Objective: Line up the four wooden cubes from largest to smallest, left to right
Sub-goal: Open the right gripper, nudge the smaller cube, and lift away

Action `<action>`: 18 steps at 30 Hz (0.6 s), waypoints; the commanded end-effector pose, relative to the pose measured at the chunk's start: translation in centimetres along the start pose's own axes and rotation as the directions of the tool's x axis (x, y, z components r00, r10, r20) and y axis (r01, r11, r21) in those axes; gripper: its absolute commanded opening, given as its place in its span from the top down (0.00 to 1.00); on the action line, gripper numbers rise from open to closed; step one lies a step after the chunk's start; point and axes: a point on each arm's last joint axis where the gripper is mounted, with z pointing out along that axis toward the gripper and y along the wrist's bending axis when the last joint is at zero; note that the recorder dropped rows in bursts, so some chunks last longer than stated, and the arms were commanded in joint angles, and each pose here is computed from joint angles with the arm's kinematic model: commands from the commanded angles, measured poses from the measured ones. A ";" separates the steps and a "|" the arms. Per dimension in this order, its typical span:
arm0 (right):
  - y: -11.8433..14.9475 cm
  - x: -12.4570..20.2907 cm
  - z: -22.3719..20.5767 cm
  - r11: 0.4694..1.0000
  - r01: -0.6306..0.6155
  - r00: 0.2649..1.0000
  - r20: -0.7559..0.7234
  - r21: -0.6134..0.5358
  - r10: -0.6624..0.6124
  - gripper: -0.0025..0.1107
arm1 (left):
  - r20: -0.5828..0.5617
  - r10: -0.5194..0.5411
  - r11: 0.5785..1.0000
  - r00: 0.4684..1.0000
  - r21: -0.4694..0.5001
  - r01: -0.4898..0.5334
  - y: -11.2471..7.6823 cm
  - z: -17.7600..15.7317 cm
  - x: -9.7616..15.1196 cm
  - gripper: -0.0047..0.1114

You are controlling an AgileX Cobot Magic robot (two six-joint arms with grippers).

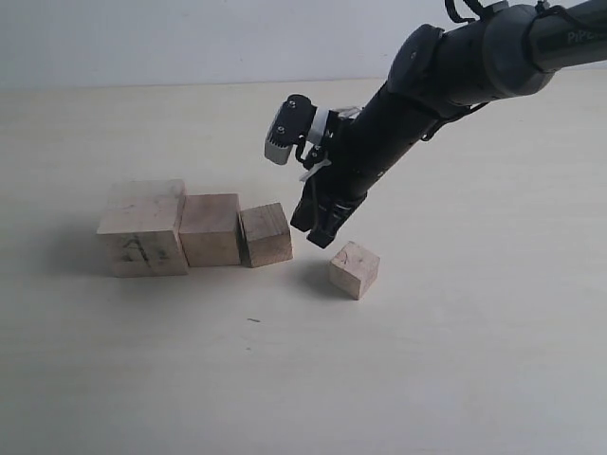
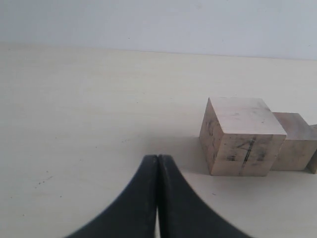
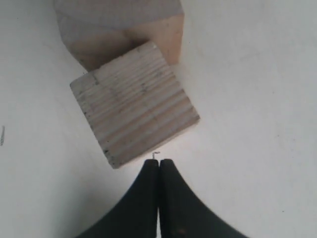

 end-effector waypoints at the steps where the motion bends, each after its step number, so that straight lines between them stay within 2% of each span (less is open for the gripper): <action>1: 0.3 0.0 -0.1 1.000 0.001 1.000 0.001 -0.028 -0.001 0.98 | 0.011 0.003 1.000 1.000 0.004 -0.003 0.0 0.0 0.0 0.96; 18: 0.5 -0.3 0.4 0.998 -0.030 0.998 0.050 -0.063 0.033 0.98 | 0.011 0.003 1.000 1.000 0.004 -0.003 0.0 0.0 0.0 0.96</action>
